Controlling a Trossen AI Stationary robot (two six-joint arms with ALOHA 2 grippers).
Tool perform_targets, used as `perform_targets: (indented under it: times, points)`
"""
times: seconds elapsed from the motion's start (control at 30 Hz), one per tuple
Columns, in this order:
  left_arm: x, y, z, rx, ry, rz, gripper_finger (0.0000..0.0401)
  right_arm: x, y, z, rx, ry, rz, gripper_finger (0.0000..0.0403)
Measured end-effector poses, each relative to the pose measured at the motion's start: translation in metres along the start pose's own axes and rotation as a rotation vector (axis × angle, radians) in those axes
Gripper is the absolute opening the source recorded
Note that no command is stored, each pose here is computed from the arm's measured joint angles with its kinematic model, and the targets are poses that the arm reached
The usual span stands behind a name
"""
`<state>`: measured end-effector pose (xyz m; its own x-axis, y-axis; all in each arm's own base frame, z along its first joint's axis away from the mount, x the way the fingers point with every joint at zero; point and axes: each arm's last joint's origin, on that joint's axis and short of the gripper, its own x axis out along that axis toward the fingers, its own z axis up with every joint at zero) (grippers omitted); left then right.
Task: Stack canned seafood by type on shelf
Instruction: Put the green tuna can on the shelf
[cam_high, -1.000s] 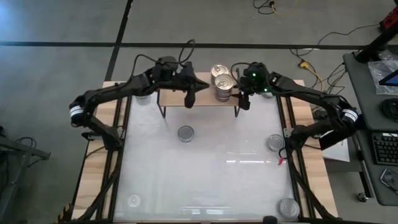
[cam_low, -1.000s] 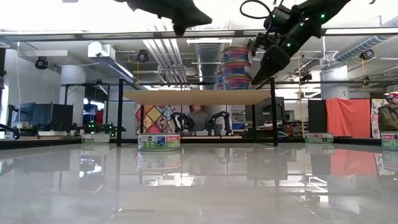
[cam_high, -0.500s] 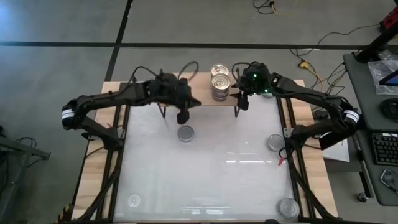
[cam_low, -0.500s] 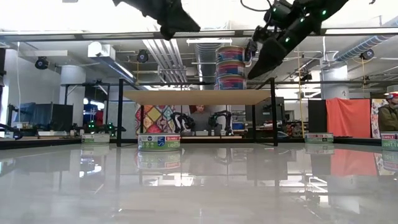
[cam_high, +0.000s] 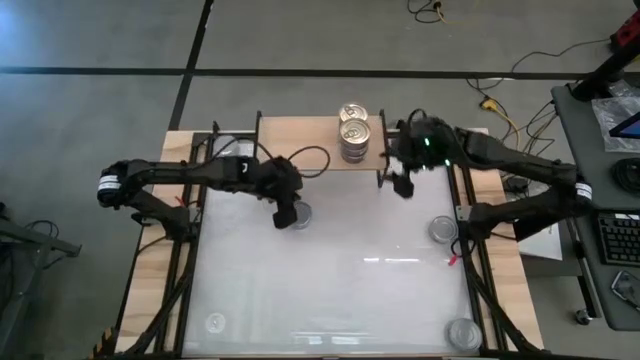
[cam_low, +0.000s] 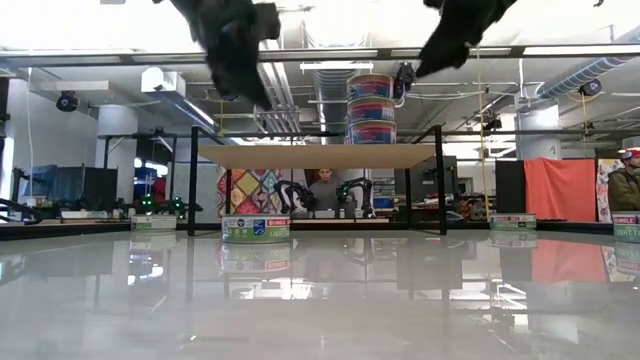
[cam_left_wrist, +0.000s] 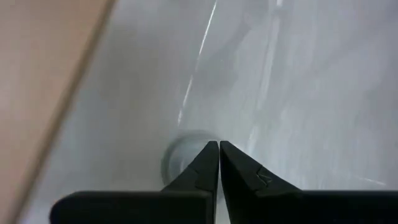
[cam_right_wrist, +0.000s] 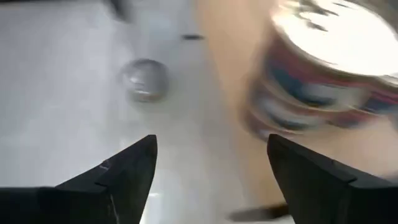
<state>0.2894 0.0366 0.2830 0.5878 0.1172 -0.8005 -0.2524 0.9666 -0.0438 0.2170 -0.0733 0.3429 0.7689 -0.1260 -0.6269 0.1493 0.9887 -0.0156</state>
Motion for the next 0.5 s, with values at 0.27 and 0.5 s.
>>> perform_targets:
  times: [0.27,0.5]
  points:
    - [0.035,0.002,-0.043,-0.129,0.057,0.201,0.0,0.002,0.086,-0.012,-0.004,-0.006,0.093,0.0283]
    - [0.068,0.004,-0.065,-0.176,-0.07,0.188,0.0,0.028,0.149,-0.032,0.038,0.057,0.108,0.0274]
